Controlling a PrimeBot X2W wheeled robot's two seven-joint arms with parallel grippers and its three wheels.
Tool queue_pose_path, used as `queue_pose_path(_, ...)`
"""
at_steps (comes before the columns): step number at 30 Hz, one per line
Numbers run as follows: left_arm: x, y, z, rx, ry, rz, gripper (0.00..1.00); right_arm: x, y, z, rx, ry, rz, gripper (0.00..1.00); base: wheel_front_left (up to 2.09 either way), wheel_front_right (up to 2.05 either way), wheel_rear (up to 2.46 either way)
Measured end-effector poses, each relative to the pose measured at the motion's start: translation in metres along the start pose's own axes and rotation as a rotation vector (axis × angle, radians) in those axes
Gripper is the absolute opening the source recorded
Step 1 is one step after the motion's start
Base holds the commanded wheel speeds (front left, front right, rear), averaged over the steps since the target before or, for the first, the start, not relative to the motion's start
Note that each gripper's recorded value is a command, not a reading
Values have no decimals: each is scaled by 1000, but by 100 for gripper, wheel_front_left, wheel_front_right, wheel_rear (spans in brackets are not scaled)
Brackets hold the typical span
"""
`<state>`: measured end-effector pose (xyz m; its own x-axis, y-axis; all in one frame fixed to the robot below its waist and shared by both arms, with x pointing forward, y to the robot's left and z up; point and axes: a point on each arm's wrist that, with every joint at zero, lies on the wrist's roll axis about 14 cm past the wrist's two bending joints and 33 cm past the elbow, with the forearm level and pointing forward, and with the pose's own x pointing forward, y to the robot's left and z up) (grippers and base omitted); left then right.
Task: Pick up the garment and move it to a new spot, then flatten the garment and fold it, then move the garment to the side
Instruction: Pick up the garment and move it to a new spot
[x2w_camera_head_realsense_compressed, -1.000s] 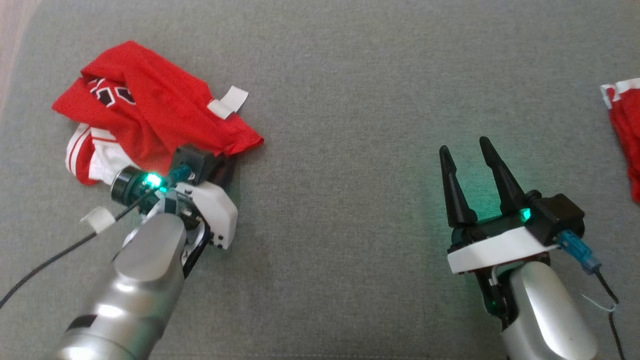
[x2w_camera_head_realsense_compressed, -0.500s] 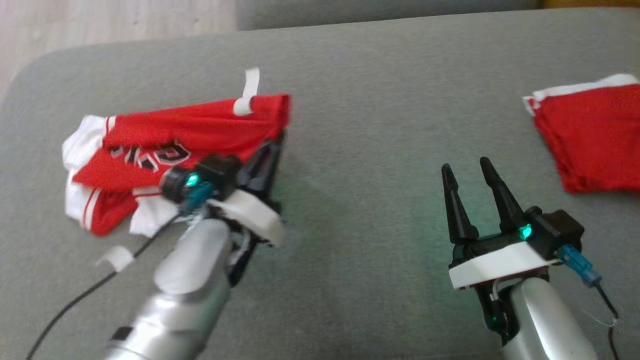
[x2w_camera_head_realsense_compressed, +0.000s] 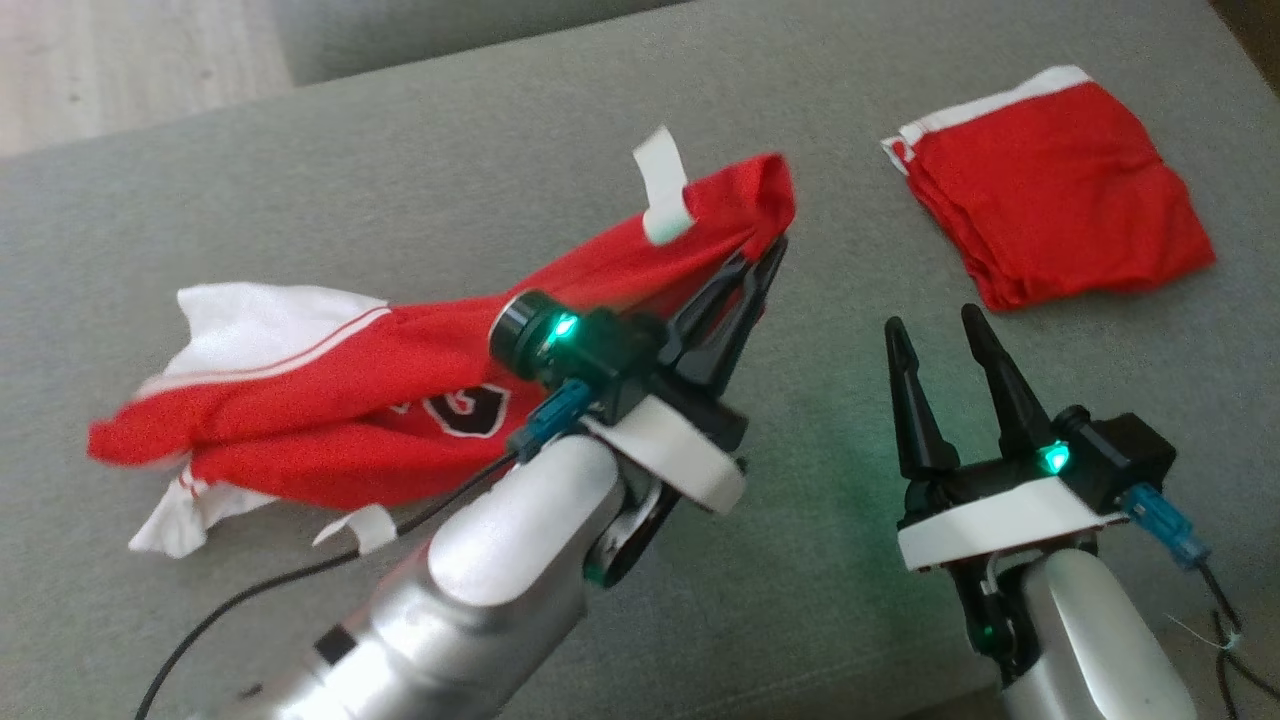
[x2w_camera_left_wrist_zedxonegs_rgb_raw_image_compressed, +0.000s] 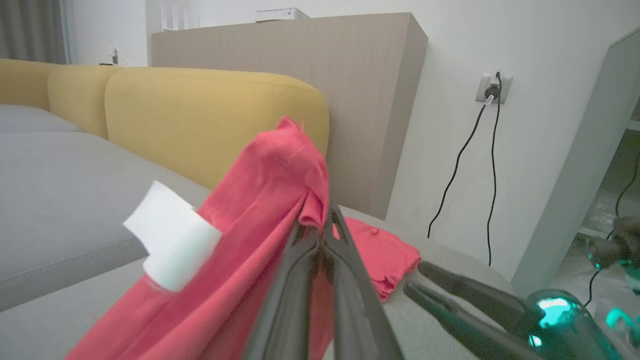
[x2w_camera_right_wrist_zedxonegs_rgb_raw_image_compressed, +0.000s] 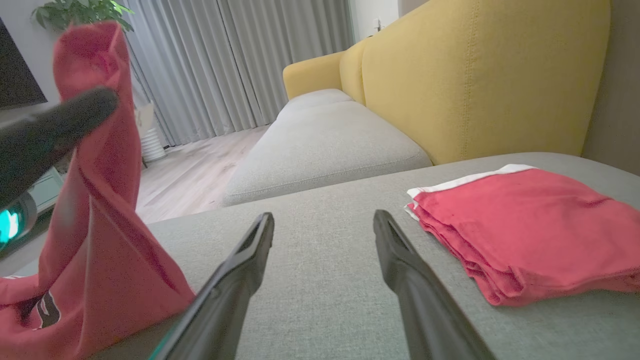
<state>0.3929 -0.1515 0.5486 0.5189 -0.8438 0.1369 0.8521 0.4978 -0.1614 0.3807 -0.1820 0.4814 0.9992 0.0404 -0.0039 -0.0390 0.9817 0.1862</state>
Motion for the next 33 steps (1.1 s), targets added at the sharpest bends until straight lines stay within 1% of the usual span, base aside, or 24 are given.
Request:
queue_pose_path(2,10,-8,6,-8,-19,-27,0,-2,-6,-3,0,9,-19,100,0,0,0)
queue_pose_path(3,14,-12,7,-10,-20,-40,47,-3,-8,-4,2,15,-27,100,0,0,0)
queue_pose_path(4,16,-15,4,-9,-12,-53,100,-3,-10,-6,2,20,-33,100,0,0,0)
queue_pose_path(6,18,-19,-5,-10,13,-71,100,-3,-13,-9,2,28,-41,100,0,0,0)
queue_pose_path(10,11,-3,-17,-1,51,-15,100,5,-12,-8,4,20,-34,100,0,0,0)
queue_pose_path(14,1,24,-14,32,51,75,100,16,-1,-7,6,12,3,100,0,0,0)
queue_pose_path(18,-17,62,9,88,6,203,100,27,14,-4,-3,-1,49,100,0,0,0)
queue_pose_path(20,-37,84,17,115,-7,283,100,31,23,-1,0,-11,75,100,0,0,0)
queue_pose_path(21,-64,104,19,141,-2,367,100,34,32,2,-2,-21,102,100,0,0,0)
queue_pose_path(23,-99,125,17,161,13,466,100,35,40,2,0,-24,124,100,0,0,0)
queue_pose_path(25,-134,139,17,176,21,557,100,32,50,-2,2,-10,151,100,0,0,0)
queue_pose_path(27,-168,145,15,186,31,635,100,28,59,-7,6,6,176,100,0,0,0)
queue_pose_path(29,-195,141,5,177,53,684,100,25,67,-11,8,16,197,100,0,0,0)
queue_pose_path(30,-195,141,5,177,53,684,100,25,67,-11,8,16,197,100,0,0,0)
queue_pose_path(33,-227,129,-12,125,78,751,100,21,77,-14,10,26,227,100,0,0,0)
